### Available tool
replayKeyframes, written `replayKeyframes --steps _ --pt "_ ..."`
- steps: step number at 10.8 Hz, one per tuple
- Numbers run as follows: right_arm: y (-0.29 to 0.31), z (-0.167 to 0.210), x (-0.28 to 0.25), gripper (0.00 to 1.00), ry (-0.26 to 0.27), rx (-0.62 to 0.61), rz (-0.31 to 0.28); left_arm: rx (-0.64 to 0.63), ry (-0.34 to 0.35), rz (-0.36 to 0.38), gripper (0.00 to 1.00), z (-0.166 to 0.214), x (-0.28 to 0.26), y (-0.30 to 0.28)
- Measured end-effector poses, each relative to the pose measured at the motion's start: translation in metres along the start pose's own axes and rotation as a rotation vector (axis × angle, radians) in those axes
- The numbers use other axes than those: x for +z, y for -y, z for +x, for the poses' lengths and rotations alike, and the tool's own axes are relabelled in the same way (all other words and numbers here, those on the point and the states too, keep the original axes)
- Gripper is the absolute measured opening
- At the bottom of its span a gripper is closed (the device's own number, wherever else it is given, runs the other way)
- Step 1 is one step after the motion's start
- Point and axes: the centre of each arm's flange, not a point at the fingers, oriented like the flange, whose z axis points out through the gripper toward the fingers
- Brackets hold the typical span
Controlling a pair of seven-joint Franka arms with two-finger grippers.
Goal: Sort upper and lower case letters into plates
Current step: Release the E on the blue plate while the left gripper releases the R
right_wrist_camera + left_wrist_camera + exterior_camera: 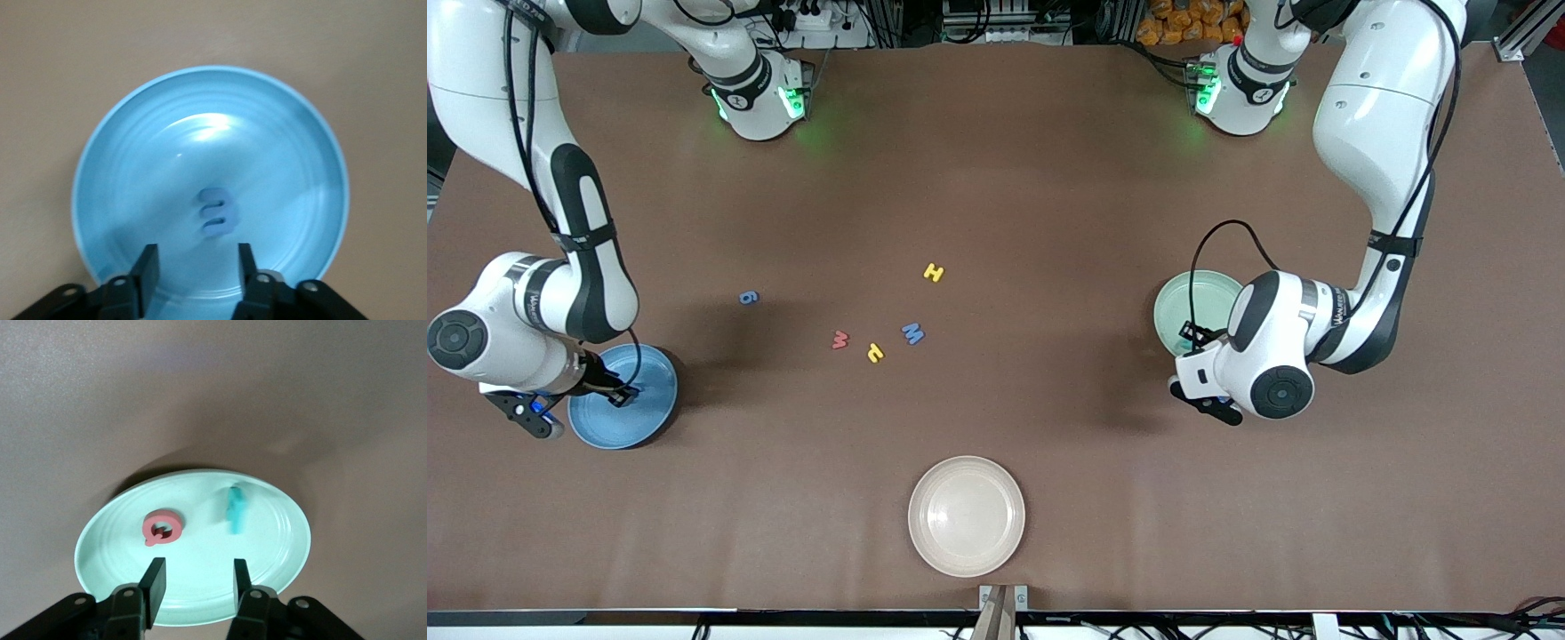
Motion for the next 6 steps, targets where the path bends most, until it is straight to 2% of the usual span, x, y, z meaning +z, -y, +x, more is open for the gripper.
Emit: replayKeyframes --steps 1,3,4,6 --pt "0.025 -0.014 -0.001 0.79 0.016 -0.047 -0.005 -0.015 -0.001 0.0 0.63 0.0 -0.001 -0.001" --pt "0.079 -0.048 -0.007 1.0 0.038 -0.138 -0.01 -0.03 -0.003 0.001 0.85 0.0 -0.002 -0.003" --pt "0.105 -0.065 -0.012 1.0 0.044 -0.169 0.002 -0.047 -0.004 0.002 1.0 -0.001 -0.003 -0.003" --pt "0.15 -0.101 -0.019 1.0 0.061 -0.232 0.028 -0.083 -0.008 0.003 1.0 -0.001 -0.006 -0.006"
